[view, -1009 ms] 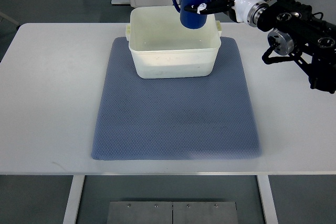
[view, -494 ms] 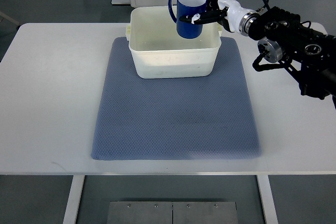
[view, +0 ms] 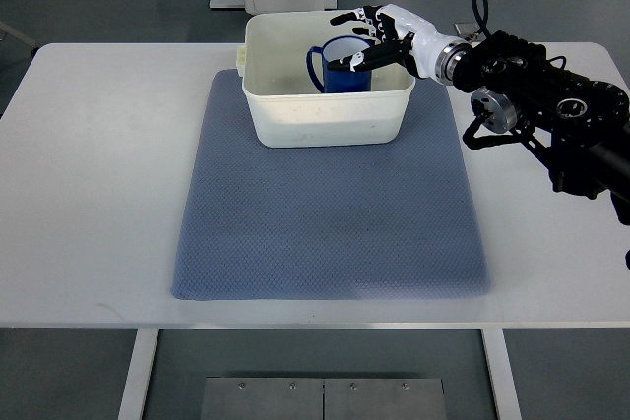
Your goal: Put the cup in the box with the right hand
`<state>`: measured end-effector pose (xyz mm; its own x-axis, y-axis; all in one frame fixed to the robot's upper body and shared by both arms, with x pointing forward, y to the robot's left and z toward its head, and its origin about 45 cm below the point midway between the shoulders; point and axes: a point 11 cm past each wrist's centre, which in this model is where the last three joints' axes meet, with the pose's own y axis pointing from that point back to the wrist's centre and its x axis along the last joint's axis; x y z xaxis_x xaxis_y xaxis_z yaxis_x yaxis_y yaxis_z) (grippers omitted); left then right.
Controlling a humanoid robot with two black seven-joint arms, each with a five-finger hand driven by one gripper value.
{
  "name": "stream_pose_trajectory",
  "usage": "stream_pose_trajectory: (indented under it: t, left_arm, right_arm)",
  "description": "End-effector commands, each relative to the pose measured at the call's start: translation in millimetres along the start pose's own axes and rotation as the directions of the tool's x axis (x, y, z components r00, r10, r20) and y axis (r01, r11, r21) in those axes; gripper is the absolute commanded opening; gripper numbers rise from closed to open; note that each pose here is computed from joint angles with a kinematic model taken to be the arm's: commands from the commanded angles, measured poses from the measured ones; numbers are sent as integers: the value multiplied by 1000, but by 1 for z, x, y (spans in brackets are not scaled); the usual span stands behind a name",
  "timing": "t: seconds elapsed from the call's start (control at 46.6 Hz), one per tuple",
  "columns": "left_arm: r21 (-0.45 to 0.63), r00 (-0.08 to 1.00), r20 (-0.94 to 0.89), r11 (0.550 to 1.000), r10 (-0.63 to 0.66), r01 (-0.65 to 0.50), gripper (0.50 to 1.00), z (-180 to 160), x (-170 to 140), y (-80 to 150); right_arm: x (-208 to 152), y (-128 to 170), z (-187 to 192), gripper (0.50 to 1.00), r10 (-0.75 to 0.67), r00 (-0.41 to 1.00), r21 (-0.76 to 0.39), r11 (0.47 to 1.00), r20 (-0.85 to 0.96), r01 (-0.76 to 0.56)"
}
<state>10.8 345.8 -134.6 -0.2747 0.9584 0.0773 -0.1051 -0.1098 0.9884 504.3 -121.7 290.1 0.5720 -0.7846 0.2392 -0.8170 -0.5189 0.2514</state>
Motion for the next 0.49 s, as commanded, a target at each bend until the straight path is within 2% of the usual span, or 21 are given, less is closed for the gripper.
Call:
stream_pose_trajectory:
  t: [0.0, 0.343, 0.472]
  left_arm:
    - [0, 1000, 0, 1000, 0, 0, 1000, 0, 0, 0]
    - [0, 1000, 0, 1000, 0, 0, 1000, 0, 0, 0]
    - [0, 1000, -1, 1000, 0, 0, 1000, 0, 0, 0]
  right_arm:
    - [0, 0, -1, 1000, -1, 1000, 2, 1000, -1, 1]
    - [1, 0, -13, 1000, -2, 1000, 28, 1000, -3, 2]
    - [21, 7, -20, 1000, 36, 999, 52, 998, 26, -37]
